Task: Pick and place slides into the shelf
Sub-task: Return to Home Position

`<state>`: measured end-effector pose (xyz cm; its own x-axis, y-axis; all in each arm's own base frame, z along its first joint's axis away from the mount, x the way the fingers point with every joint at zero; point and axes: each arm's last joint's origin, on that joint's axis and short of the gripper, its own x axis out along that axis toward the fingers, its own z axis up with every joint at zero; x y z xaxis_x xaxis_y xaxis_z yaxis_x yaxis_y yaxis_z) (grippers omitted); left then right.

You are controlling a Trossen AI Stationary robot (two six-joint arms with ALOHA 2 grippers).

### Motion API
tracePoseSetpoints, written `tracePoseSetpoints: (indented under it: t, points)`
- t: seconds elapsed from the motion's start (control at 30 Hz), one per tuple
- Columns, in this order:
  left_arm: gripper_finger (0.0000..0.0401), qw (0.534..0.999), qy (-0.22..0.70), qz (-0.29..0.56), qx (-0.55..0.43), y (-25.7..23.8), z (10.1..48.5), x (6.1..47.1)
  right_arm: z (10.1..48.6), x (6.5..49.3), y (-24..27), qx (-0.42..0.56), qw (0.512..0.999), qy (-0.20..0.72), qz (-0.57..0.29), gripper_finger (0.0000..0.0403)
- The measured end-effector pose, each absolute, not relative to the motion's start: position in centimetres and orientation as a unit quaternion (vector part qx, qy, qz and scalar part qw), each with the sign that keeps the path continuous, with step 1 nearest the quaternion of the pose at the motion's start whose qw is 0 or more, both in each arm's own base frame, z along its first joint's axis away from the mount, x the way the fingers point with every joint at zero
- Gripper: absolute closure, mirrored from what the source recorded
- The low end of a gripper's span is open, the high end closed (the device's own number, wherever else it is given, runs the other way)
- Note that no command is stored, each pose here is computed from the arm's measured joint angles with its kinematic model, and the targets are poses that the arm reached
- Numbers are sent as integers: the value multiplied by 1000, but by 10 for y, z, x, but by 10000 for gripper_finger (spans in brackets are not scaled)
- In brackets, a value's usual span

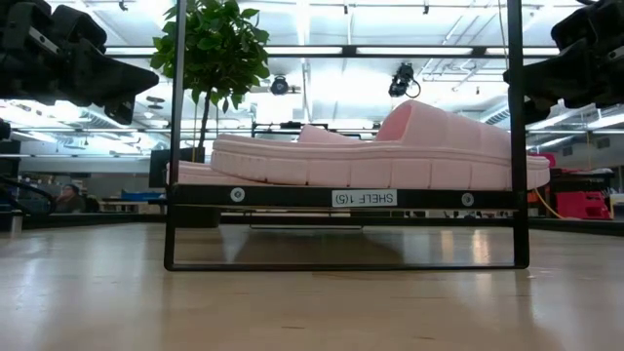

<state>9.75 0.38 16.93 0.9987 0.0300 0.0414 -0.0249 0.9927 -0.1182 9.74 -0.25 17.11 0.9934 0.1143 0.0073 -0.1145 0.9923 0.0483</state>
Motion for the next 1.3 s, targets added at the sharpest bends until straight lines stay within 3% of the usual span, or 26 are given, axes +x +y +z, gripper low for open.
tracePoseSetpoints:
  t: [0.4, 0.83, 1.3]
  points:
    - [383, 998, -22, 14, -59, 4, 169, 98, 171, 97, -3, 24, 998, -2, 57, 389]
    - [365, 998, -21, 14, -59, 4, 169, 98, 171, 97, -3, 24, 998, -2, 57, 389]
    - [383, 998, -22, 14, -59, 4, 169, 97, 171, 97, -3, 24, 998, -2, 57, 389]
